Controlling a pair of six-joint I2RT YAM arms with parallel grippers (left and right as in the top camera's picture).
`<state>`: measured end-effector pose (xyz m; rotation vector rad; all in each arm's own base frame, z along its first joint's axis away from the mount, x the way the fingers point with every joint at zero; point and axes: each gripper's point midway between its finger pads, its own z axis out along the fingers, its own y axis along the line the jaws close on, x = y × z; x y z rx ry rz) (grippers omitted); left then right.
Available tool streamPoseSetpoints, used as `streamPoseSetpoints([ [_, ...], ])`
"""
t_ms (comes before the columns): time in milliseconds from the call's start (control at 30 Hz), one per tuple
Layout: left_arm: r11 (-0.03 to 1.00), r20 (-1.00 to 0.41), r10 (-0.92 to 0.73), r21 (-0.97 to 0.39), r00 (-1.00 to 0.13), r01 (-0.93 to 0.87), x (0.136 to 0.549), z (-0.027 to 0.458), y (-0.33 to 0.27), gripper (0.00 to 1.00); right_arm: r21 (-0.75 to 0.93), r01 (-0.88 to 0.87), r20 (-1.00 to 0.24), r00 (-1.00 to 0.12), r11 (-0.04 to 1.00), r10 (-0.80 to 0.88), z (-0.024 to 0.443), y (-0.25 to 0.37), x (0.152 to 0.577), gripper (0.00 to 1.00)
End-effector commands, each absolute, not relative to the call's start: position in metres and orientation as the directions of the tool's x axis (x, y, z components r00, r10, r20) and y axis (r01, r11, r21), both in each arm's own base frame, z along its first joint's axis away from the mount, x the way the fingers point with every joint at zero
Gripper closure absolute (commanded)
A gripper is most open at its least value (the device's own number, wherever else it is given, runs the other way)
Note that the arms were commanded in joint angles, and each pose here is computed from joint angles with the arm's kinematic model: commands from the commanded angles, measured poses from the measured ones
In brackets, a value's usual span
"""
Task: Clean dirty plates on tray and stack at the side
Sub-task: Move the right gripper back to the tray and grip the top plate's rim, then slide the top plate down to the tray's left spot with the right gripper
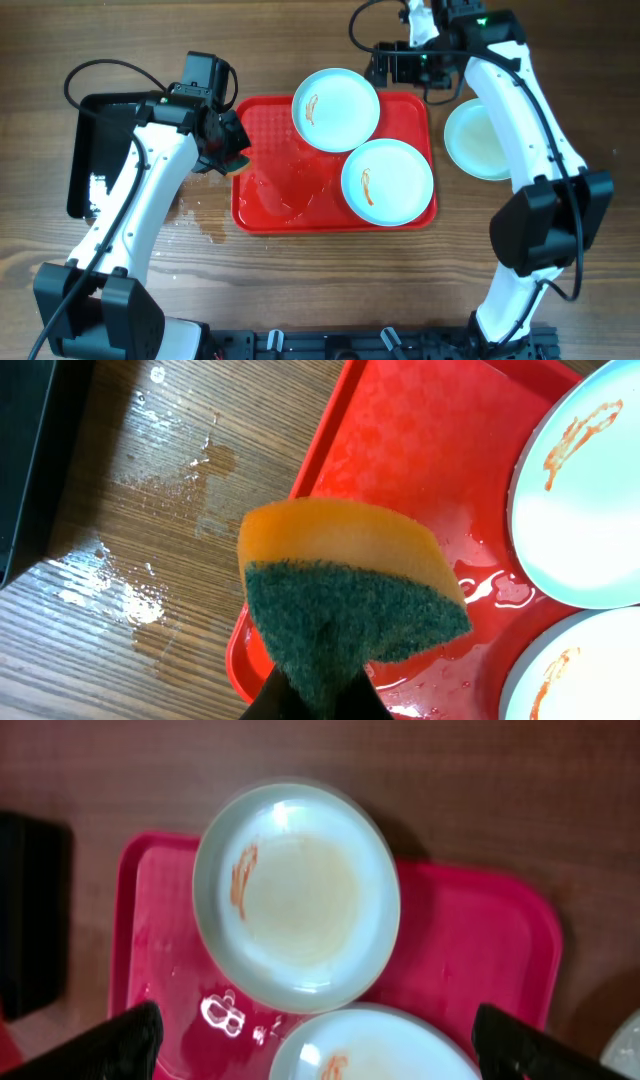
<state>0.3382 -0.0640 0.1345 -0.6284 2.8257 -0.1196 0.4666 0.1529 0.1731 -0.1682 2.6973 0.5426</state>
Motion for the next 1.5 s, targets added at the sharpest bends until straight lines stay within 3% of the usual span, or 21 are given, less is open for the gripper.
streamPoseSetpoints([
  [0, 0.907, -0.204, -0.419, -0.128, -0.885, -0.401, 0.337, 0.130, -0.064, 0.96, 0.305, -0.203, -0.432, -0.900, 0.931, -0.055, 0.156, 0.150, 0.487, 0.02],
  [233, 0.907, -0.206, -0.420, -0.130, -0.884, -0.400, 0.338, 0.130, -0.064, 0.96, 0.272, -0.122, -0.359, -0.933, 0.955, -0.017, 0.099, 0.143, 0.501, 0.22],
  [367, 0.907, -0.213, -0.420, -0.135, -0.882, -0.399, 0.340, 0.131, -0.064, 0.96, 0.259, -0.089, -0.266, -0.964, 0.962, -0.017, 0.053, 0.141, 0.495, 0.44],
  [567, 0.906, -0.221, -0.421, -0.141, -0.880, -0.398, 0.343, 0.131, -0.065, 0.96, 0.285, -0.089, -0.194, -0.980, 0.954, -0.034, 0.021, 0.152, 0.486, 0.46],
  [700, 0.907, -0.221, -0.421, -0.141, -0.880, -0.398, 0.343, 0.131, -0.065, 0.96, 0.285, -0.102, -0.191, -0.980, 0.953, -0.048, 0.020, 0.159, 0.484, 0.60],
  [833, 0.906, -0.221, -0.421, -0.141, -0.880, -0.398, 0.343, 0.131, -0.065, 0.96, 0.294, -0.116, -0.177, -0.982, 0.949, -0.065, 0.020, 0.168, 0.478, 0.68],
  [1033, 0.907, -0.216, -0.420, -0.142, -0.881, -0.398, 0.342, 0.131, -0.065, 0.96, 0.281, -0.138, -0.144, -0.984, 0.950, -0.101, 0.015, 0.181, 0.463, 0.70],
  [1167, 0.907, -0.213, -0.420, -0.139, -0.882, -0.398, 0.341, 0.131, -0.065, 0.96, 0.281, -0.143, -0.129, -0.985, 0.949, -0.110, 0.010, 0.188, 0.456, 0.96],
  [1467, 0.907, -0.215, -0.420, -0.141, -0.881, -0.398, 0.341, 0.131, -0.065, 0.96, 0.421, -0.139, -0.060, -0.990, 0.896, -0.126, 0.017, 0.221, 0.435, 0.96],
])
